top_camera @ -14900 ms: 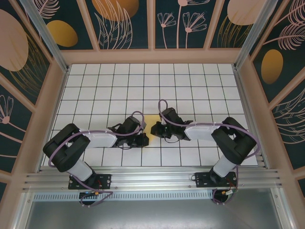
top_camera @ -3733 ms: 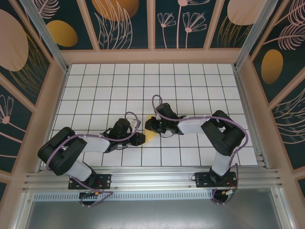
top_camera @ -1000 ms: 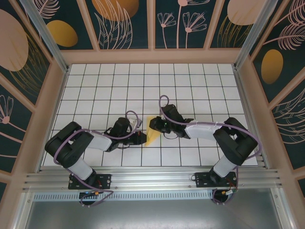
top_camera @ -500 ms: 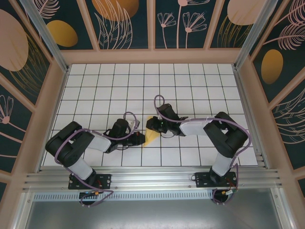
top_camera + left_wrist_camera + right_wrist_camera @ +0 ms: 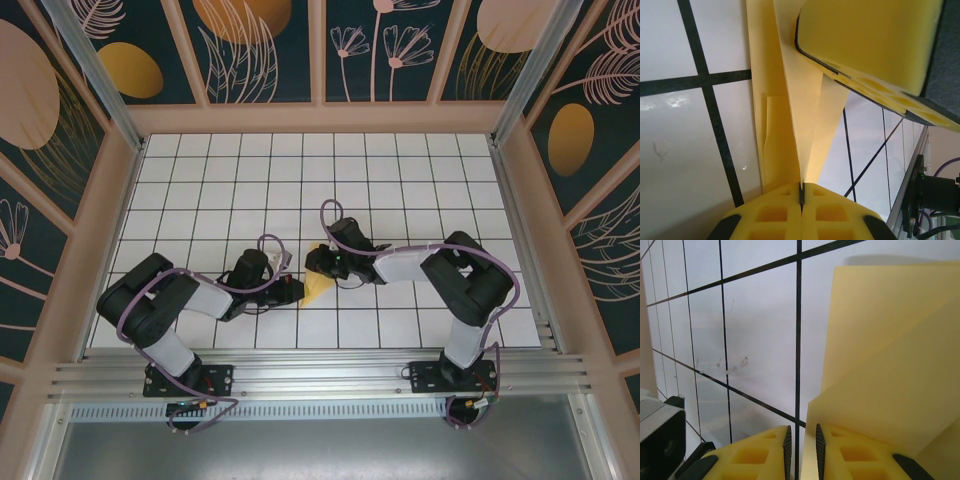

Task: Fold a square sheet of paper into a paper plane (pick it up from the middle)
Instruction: Fourth fold the wing at the center of the table.

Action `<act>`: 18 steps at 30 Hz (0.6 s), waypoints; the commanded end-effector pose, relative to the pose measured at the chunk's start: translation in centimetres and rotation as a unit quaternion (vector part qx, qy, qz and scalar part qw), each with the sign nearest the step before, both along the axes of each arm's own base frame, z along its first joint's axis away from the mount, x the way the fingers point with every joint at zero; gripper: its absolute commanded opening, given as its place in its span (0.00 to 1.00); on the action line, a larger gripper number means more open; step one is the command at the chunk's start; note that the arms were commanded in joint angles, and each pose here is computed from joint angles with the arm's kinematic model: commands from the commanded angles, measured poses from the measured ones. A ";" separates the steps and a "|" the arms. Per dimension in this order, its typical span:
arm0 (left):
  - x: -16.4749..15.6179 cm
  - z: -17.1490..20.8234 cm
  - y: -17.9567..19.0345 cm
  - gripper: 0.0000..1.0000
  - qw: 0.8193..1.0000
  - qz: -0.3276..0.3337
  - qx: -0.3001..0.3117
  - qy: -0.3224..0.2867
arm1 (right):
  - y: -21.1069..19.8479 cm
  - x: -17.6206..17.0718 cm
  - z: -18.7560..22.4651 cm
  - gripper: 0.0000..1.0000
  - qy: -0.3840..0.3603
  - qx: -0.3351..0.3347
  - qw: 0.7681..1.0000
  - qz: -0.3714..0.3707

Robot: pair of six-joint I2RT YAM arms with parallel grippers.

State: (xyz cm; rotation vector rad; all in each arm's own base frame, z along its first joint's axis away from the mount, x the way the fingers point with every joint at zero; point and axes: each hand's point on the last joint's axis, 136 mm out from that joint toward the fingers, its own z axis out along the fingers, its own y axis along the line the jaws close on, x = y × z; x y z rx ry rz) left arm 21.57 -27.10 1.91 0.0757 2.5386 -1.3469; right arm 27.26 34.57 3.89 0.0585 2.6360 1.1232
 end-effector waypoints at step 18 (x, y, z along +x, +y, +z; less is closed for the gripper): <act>0.0 -1.9 1.9 0.09 0.998 0.024 0.055 0.022 | -0.1 0.9 -2.7 0.24 0.017 -0.021 1.000 -0.010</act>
